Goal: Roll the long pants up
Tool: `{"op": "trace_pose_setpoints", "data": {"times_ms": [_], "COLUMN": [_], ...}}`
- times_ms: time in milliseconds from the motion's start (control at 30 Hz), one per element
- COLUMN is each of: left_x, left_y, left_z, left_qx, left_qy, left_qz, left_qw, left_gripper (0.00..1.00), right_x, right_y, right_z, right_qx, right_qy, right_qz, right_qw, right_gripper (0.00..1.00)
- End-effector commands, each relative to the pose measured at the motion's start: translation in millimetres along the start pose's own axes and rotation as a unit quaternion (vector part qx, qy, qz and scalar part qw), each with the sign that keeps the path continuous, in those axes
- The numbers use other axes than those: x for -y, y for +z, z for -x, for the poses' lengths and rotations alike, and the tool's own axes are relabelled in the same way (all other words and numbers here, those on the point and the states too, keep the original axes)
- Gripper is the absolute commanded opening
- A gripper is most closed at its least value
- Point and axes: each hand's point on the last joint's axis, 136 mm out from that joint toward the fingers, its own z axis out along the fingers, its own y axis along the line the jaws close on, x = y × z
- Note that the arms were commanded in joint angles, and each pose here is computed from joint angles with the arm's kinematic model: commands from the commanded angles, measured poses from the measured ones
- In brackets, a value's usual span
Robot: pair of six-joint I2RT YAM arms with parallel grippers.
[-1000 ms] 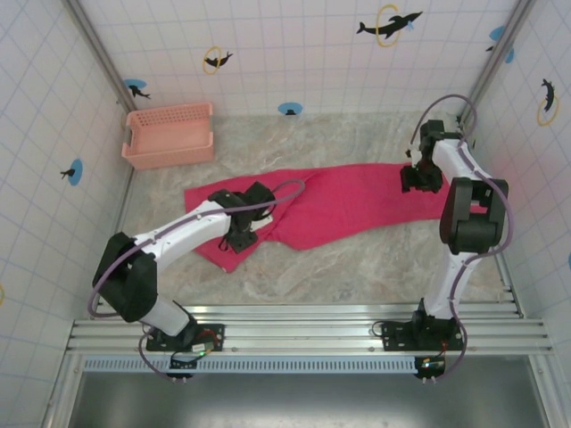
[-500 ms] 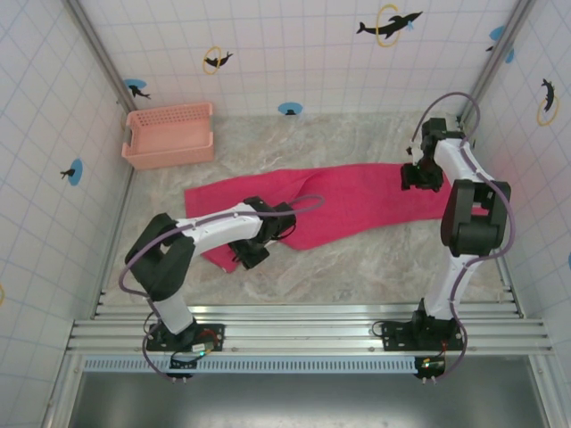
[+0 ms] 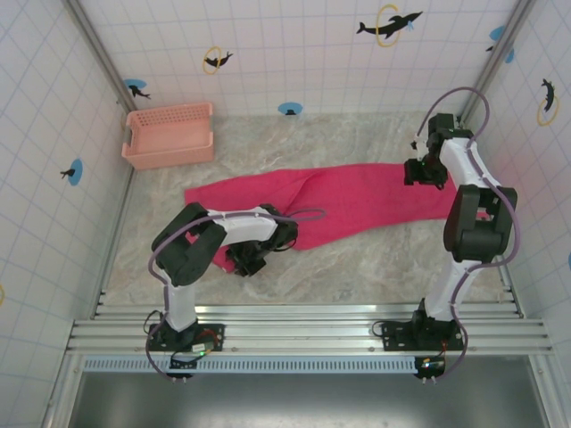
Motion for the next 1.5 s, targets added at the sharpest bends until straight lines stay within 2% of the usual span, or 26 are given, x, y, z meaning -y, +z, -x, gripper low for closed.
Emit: {"op": "trace_pose_setpoints", "data": {"times_ms": [0, 33, 67, 233, 333, 433, 567, 633, 733, 900, 1100, 1367, 1400, 1433, 1467], "left_x": [4.6, 4.0, 2.5, -3.6, -20.8, -56.1, -108.0, -136.3, -185.0, -225.7, -245.1, -272.8, -274.1, -274.8, -275.4], "left_y": [12.1, 12.1, 12.2, 11.2, -9.4, -47.4, -89.1, -105.2, -106.5, -87.7, -41.7, 21.8, 30.9, 39.3, 46.3], "left_z": [8.4, 8.6, 8.9, 8.1, 3.0, -5.1, -12.5, -10.8, -10.7, 1.7, 10.2, 13.8, 15.4, 16.3, 17.7], "left_qx": [0.000, -0.001, -0.001, 0.001, 0.020, 0.064, 0.131, 0.167, 0.176, 0.142, 0.098, 0.042, 0.033, 0.024, 0.017], "left_qy": [-0.017, -0.017, -0.018, -0.029, -0.037, -0.068, -0.145, -0.180, -0.222, -0.226, -0.237, -0.250, -0.250, -0.251, -0.250], "left_qz": [0.008, 0.010, 0.013, 0.013, 0.033, 0.059, 0.032, 0.017, 0.010, 0.011, 0.000, -0.017, -0.023, -0.030, -0.036], "left_qw": [1.000, 1.000, 1.000, 0.999, 0.999, 0.994, 0.980, 0.969, 0.959, 0.964, 0.966, 0.967, 0.967, 0.967, 0.967], "left_gripper": [0.17, 0.05, 0.00, 0.00, 0.00, 0.00, 0.00, 0.00, 0.00, 0.00, 0.00, 0.00, 0.19, 0.64, 0.91], "right_x": [-2.0, -2.3, -2.7, -5.0, -7.4, -10.3, -16.5, -21.1, -29.6, -43.9, -56.3, -45.0, -42.2, -39.4, -36.8], "right_y": [-20.2, -20.3, -20.1, -19.3, -17.6, -17.2, -18.0, -19.0, -18.7, -10.7, -3.7, -12.3, -15.0, -17.5, -19.7], "right_z": [10.9, 10.9, 10.4, 9.4, 8.0, 7.3, 6.5, 6.0, 4.8, -3.6, -12.8, -27.9, -30.1, -32.0, -34.9], "right_qx": [0.033, 0.034, 0.034, 0.036, 0.034, 0.035, 0.038, 0.040, 0.043, 0.031, 0.031, 0.043, 0.045, 0.046, 0.046], "right_qy": [-0.002, -0.003, -0.004, -0.006, -0.009, -0.012, -0.018, -0.023, -0.029, -0.040, -0.042, 0.000, 0.006, 0.011, 0.014], "right_qz": [0.006, 0.006, 0.007, 0.012, 0.014, 0.015, 0.019, 0.020, 0.022, 0.028, 0.034, 0.023, 0.021, 0.016, 0.010], "right_qw": [0.999, 0.999, 0.999, 0.999, 0.999, 0.999, 0.999, 0.999, 0.998, 0.998, 0.998, 0.999, 0.999, 0.999, 0.999], "right_gripper": [0.63, 0.63, 0.63, 0.63, 0.63, 0.63, 0.62, 0.62, 0.62, 0.62, 0.63, 0.65, 0.65, 0.65, 0.66]}}
